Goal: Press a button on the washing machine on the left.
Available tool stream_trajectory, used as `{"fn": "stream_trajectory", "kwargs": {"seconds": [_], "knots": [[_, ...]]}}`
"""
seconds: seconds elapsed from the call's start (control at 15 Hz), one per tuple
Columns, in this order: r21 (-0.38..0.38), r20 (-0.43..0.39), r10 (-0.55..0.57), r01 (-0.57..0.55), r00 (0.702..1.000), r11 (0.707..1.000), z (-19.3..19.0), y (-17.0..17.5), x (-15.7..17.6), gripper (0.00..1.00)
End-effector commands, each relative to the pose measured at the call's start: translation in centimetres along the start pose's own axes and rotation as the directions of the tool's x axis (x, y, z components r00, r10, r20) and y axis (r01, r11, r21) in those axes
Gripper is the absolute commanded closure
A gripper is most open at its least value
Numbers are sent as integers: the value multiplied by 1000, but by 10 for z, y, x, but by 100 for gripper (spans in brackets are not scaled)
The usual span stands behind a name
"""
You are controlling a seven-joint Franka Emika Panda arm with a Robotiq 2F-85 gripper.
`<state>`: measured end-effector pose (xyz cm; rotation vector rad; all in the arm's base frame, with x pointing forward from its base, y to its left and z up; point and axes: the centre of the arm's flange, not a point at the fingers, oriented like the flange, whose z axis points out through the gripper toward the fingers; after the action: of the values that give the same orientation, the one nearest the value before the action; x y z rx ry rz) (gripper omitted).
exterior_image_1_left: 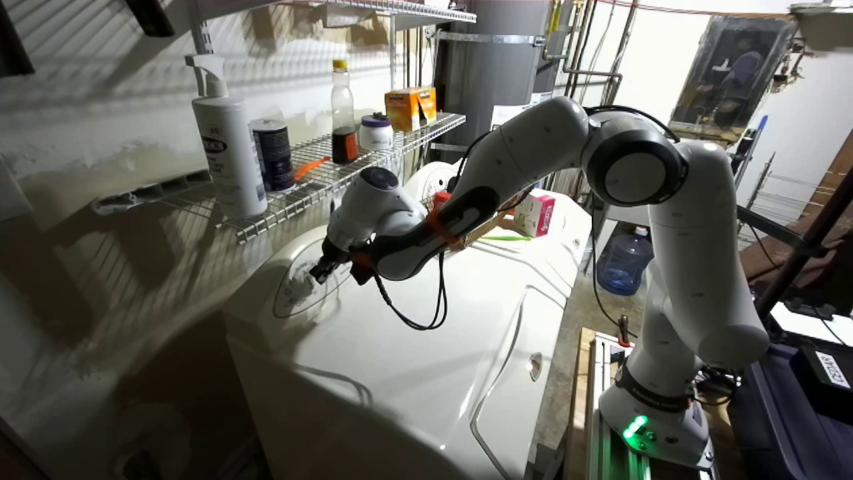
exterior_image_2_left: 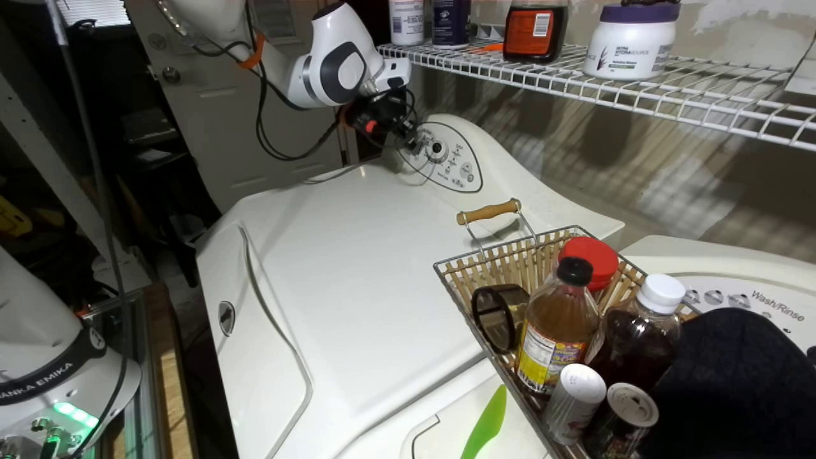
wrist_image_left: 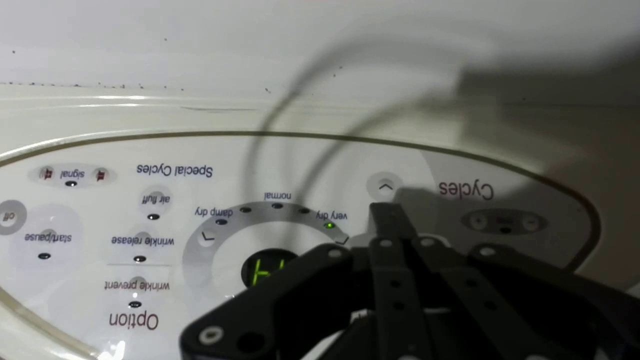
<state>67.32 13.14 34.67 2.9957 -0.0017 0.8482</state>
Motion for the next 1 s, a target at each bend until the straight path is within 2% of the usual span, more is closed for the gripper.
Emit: {"fn": "stream_trajectory", "kwargs": {"seconds": [0.0,0.93], "knots": [[12,33,26,-26,999,1000,12,0,-1,100],[15,37,27,-28,999,999,28,-4,-3,100]]}}
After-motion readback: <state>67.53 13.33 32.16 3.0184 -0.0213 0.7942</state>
